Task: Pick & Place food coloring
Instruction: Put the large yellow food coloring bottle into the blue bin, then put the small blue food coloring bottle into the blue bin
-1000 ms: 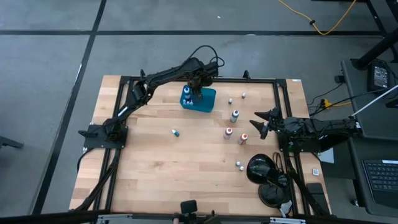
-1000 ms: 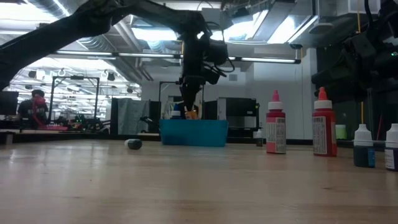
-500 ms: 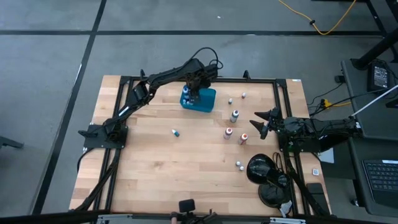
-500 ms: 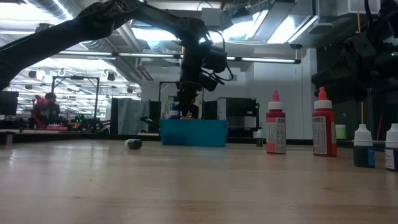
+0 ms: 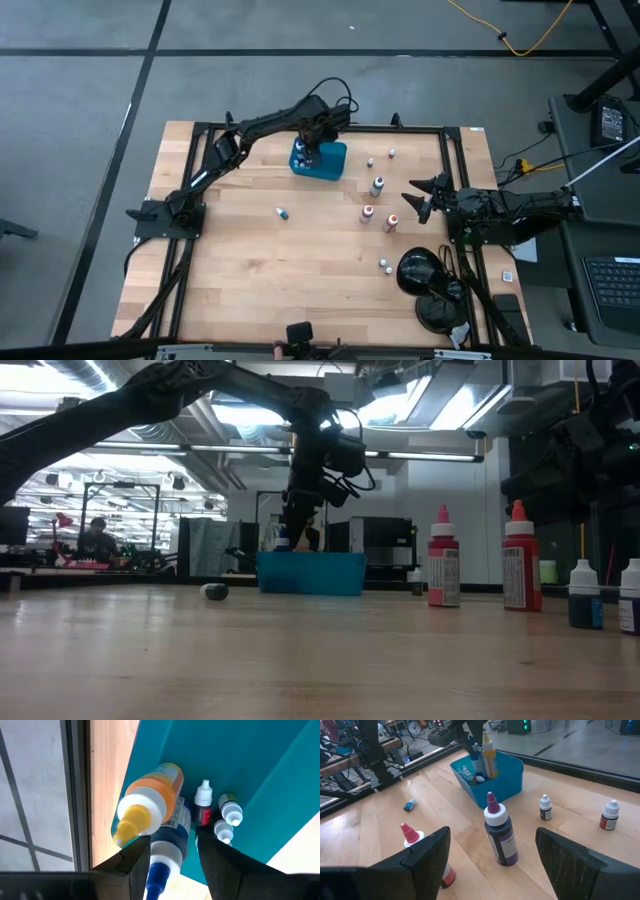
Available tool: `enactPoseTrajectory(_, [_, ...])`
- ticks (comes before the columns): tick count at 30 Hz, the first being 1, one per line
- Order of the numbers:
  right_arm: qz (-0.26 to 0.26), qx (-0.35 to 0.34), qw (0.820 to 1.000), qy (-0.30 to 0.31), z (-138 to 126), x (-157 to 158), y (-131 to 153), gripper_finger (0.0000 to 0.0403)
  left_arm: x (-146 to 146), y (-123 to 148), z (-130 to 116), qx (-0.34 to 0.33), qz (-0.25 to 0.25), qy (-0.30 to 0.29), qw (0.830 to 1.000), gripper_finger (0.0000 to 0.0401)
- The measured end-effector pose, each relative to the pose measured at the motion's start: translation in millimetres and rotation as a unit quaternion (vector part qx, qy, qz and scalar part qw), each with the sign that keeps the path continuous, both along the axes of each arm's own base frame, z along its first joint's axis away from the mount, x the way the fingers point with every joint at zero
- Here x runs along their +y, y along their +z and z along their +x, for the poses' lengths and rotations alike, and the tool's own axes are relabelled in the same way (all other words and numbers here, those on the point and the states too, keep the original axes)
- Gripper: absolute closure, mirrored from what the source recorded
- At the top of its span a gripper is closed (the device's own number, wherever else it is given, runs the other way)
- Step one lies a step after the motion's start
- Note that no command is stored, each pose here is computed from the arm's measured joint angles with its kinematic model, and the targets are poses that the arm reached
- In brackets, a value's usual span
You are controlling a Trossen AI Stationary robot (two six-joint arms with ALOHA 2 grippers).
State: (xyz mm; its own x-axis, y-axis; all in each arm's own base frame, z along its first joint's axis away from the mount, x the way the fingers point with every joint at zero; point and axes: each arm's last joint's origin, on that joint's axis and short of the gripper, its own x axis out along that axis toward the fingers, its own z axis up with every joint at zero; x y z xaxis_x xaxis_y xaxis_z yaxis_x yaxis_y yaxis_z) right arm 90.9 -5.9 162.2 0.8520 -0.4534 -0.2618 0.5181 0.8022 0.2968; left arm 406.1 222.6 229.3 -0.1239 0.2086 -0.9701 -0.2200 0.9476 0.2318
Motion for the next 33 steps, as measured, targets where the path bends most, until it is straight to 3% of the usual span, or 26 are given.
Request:
enactPoseTrajectory(11, [0.0, 0.0, 1.0, 0.0, 0, 0, 0, 0.0108, -9, 11, 3, -0.013, 0.037, 0.025, 0.999, 0.0212])
enactPoseTrajectory(17, [0.0, 0.0, 1.0, 0.0, 0, 0, 0, 0.0108, -28, 37, 10, -0.08, 0.071, 0.046, 0.993, 0.0175])
enactPoseTrajectory(21, [0.0, 0.0, 1.0, 0.0, 0, 0, 0, 0.0108, -39, 62, 6, -0.112, 0.157, 0.12, 0.974, 0.0152])
enactPoseTrajectory(24, [0.0, 0.0, 1.0, 0.0, 0, 0, 0, 0.0108, -48, 80, 0, -0.145, 0.194, 0.182, 0.953, 0.0144])
enactPoseTrajectory(33, [0.0, 0.0, 1.0, 0.0, 0, 0, 0, 0.0108, -80, 131, -28, -0.233, 0.127, 0.303, 0.915, 0.0147])
